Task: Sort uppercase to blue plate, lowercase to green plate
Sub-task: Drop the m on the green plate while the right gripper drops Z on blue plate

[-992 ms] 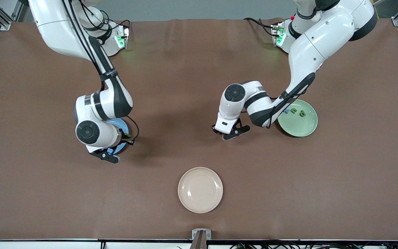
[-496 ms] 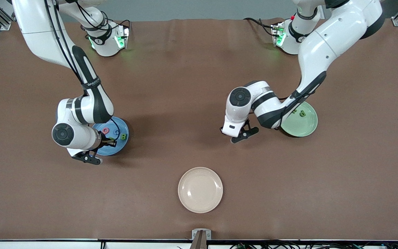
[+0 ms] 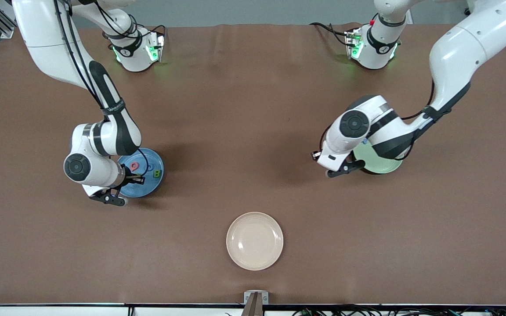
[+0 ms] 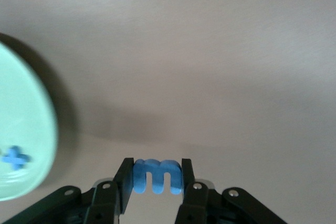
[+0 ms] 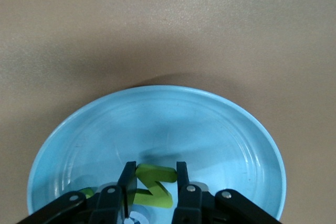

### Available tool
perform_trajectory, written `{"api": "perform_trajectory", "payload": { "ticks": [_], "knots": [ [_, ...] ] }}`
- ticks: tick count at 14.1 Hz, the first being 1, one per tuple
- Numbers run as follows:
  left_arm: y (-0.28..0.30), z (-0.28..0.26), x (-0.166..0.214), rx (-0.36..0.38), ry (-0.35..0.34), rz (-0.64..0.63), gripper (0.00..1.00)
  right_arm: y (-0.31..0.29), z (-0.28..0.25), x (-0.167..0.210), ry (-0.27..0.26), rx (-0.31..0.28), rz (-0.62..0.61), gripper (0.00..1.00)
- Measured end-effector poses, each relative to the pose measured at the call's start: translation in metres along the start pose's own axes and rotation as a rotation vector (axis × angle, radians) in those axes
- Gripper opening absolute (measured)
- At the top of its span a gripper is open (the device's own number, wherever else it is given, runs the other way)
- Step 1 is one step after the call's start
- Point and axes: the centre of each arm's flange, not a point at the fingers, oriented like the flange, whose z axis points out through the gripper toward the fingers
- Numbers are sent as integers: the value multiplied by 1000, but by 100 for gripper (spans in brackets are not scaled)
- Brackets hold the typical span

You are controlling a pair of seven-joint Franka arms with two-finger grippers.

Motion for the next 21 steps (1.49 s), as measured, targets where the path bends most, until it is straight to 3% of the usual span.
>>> {"api": "perform_trajectory", "payload": {
  "ticks": [4,10,11,15,21],
  "knots": [
    [-66,10,10,19,4,115,41,0,-4,0,4,3,-1,38],
    [-147,27,43,73,45,249,41,-4,-77,-6,-54,5,-10,94],
    [-155,31,47,81,54,253,41,-3,-93,-6,-64,5,-11,100],
    [-167,50,55,59,79,257,41,13,-157,4,-86,10,6,100],
    [-167,58,52,50,75,262,41,45,-263,5,-54,2,-64,100]
  ]
}}
